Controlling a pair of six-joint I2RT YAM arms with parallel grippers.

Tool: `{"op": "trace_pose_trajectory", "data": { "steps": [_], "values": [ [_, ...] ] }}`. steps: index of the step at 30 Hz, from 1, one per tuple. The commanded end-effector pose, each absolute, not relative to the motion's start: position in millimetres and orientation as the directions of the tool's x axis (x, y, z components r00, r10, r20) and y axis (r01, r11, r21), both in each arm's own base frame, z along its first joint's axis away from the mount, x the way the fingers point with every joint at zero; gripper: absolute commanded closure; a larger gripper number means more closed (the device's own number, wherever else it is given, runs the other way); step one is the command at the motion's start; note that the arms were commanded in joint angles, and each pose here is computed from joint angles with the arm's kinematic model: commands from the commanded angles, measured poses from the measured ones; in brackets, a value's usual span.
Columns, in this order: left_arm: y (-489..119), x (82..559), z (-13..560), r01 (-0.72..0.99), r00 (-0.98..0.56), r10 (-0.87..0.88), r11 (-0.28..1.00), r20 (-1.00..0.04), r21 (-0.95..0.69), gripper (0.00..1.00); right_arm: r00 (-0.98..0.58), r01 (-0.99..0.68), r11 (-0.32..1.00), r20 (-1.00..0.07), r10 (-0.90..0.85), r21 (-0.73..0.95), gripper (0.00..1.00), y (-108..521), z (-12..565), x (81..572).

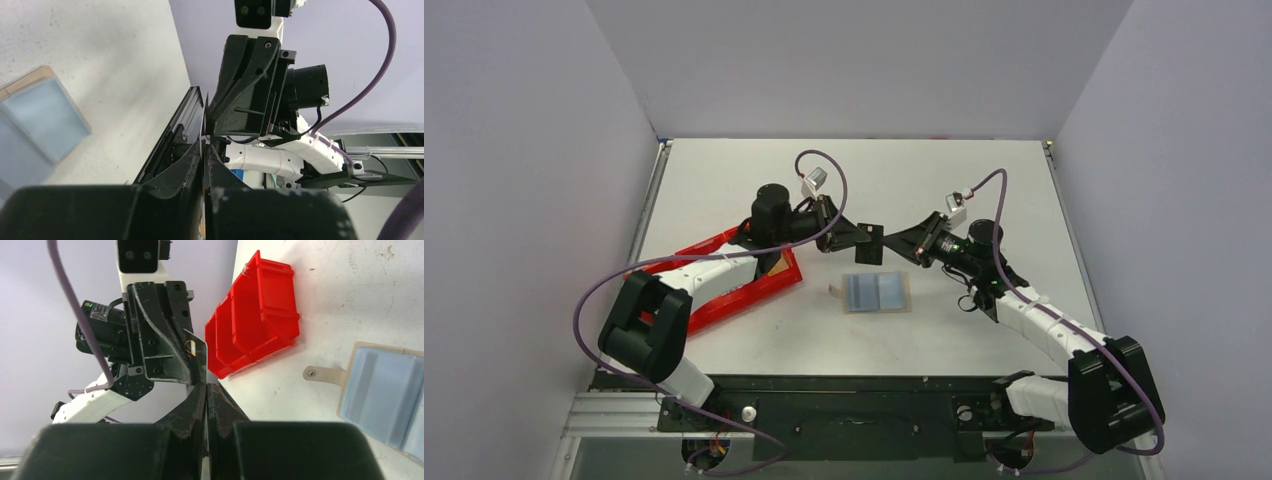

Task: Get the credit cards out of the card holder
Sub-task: Place the credit card in the storage box.

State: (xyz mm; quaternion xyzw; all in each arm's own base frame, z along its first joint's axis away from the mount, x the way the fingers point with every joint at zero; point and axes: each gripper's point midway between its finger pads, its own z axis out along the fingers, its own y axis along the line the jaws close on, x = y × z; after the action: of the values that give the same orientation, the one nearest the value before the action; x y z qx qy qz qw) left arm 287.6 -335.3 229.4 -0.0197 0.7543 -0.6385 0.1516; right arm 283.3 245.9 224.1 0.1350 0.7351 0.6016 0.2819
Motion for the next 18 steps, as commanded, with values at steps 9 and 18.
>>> {"op": "trace_pose_trajectory", "data": {
  "steps": [9,18],
  "values": [
    [-338.1,285.9,232.1,0.206,-0.946,-0.211,0.194,-0.246,-0.959,1.0,-0.743,-0.228,0.442,-0.448,0.497,0.868,0.29,238.7,229.1,291.2],
    [-305.2,294.1,203.3,0.164,-0.914,-0.26,0.467,-0.313,-0.869,1.0,-0.676,-0.094,0.676,-0.546,0.496,0.731,0.25,197.5,200.3,294.8]
  ]
}}
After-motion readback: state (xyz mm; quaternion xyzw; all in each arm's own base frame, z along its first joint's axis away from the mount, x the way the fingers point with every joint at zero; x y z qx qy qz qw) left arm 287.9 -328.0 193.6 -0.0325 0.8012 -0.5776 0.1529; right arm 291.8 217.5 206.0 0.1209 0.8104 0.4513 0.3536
